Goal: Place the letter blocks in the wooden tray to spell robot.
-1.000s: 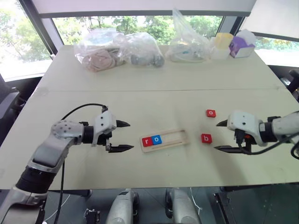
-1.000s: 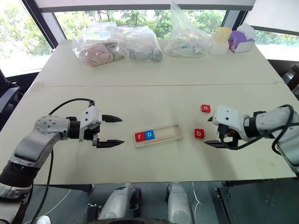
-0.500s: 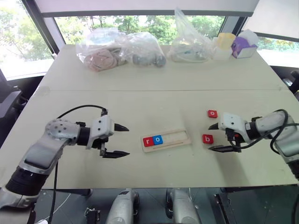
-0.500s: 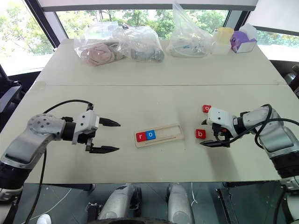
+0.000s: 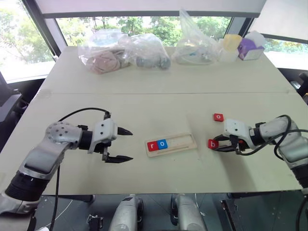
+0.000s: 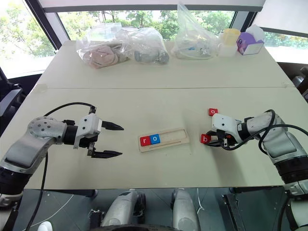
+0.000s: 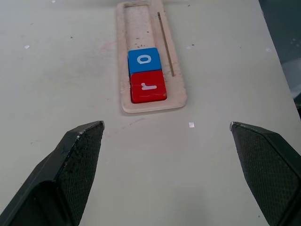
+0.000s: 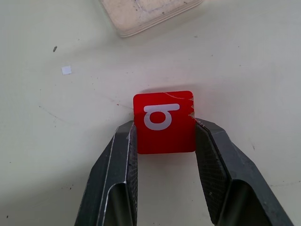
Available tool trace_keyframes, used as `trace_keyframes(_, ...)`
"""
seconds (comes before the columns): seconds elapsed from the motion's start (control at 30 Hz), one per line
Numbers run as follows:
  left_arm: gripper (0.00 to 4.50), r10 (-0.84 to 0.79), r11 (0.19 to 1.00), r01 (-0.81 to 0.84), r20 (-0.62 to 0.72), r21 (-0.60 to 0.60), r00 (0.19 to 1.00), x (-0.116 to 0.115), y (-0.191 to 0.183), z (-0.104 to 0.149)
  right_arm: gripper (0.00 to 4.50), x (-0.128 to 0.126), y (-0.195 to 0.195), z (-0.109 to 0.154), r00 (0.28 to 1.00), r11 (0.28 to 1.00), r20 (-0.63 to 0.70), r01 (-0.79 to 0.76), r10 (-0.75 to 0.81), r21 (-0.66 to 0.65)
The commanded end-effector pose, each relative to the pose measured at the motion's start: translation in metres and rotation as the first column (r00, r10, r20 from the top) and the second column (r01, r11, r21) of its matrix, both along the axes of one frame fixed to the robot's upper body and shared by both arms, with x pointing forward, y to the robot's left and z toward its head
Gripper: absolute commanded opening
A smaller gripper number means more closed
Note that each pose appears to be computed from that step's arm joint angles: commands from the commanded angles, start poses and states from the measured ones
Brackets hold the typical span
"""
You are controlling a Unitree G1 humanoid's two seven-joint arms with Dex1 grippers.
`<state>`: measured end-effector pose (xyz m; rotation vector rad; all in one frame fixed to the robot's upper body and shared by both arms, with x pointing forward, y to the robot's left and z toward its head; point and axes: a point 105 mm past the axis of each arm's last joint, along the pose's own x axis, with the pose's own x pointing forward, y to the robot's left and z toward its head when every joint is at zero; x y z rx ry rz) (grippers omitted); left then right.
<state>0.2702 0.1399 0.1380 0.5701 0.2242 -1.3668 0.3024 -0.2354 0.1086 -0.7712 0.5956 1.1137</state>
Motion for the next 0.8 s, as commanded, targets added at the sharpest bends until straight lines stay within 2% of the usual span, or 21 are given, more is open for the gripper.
trace_keyframes(0.03, 4.5, -0.008, 1.0, 0.008, 0.063, 0.002, 0.998, 0.003, 0.001, 0.013, 1.12, 0.005, 0.015, 0.024, 0.994, 0.998, 0.089, -0.057, 0.057, -0.001)
trace_keyframes(0.17, 4.5, -0.015, 1.0, 0.015, 0.063, 0.001, 0.998, 0.002, 0.0, 0.012, 1.12, 0.0, 0.047, 0.052, 0.976, 0.983, 0.123, -0.182, 0.178, 0.022)
trace_keyframes(0.3, 4.5, -0.022, 1.0, 0.022, 0.065, -0.003, 0.998, 0.003, -0.003, 0.011, 1.12, -0.003, 0.081, 0.062, 0.946, 0.952, 0.126, -0.305, 0.298, 0.039)
trace_keyframes(0.5, 4.5, -0.017, 1.0, 0.018, 0.071, -0.013, 0.997, 0.003, -0.006, 0.012, 1.12, -0.001, 0.112, 0.049, 0.918, 0.918, 0.077, -0.394, 0.39, 0.038)
trace_keyframes(0.8, 4.5, 0.006, 1.0, -0.005, 0.072, -0.017, 0.997, -0.002, -0.005, 0.011, 1.12, 0.005, 0.135, 0.039, 0.888, 0.889, 0.065, -0.457, 0.454, 0.032)
